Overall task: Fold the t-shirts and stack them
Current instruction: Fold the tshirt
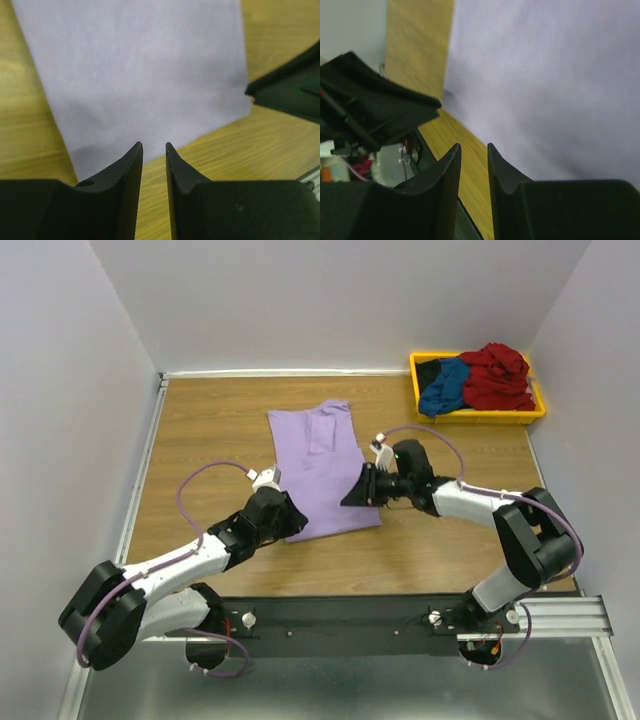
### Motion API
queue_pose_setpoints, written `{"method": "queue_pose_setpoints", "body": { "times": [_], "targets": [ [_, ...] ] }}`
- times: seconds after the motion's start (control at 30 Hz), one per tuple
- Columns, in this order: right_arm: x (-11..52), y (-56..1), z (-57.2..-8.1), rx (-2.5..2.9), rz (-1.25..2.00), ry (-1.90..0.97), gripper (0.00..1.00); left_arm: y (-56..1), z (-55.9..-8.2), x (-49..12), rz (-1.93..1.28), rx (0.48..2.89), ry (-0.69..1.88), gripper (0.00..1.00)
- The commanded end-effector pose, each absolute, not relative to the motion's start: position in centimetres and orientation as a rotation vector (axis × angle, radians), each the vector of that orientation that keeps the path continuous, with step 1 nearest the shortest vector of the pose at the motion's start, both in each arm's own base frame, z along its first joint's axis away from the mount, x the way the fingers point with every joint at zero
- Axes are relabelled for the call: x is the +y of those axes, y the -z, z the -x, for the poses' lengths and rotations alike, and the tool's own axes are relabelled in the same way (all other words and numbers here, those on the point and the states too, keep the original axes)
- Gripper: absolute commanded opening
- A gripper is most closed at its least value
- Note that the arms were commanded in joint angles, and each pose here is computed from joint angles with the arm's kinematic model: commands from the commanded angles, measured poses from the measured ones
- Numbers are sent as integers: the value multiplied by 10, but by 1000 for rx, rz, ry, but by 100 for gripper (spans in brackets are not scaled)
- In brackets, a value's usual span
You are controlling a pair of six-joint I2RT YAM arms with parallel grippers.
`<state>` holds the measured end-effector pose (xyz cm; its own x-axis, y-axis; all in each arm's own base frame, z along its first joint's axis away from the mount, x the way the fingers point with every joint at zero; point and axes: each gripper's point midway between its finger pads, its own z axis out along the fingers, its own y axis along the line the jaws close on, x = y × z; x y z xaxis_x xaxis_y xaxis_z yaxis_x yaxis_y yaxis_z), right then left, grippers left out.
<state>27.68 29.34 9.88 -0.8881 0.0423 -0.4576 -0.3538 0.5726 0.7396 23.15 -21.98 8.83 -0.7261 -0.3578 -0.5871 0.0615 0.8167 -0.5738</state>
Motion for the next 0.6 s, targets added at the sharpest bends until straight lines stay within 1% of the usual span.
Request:
{"method": "queue_pose_setpoints", "body": {
  "times": [0.0,0.07,0.17,0.2,0.3,0.37,0.4,0.47,0.57],
  "targets": [
    [285,-81,-241,2333,191,-1501,35,-51,-208,-223,263,2357,862,31],
    [271,-57,-230,2352,111,-1520,34,-30,-198,-215,318,2414,833,28],
    [255,-35,-226,2386,-3,-1513,34,-14,-188,-206,376,2463,794,27],
    [247,-19,-221,2427,-55,-1478,33,-12,-187,-203,392,2468,784,27],
    [234,-6,-215,2462,-116,-1446,33,-15,-184,-202,433,2456,811,26],
    [235,-13,-211,2446,-90,-1477,34,-23,-186,-200,439,2439,808,26],
    [237,-28,-212,2407,-74,-1507,34,-33,-189,-201,437,2411,820,26],
    [238,-40,-213,2396,-64,-1511,38,-36,-191,-194,435,2407,771,25],
    [243,-74,-227,2310,15,-1503,41,-58,-198,-195,426,2351,783,26]
  ]
}}
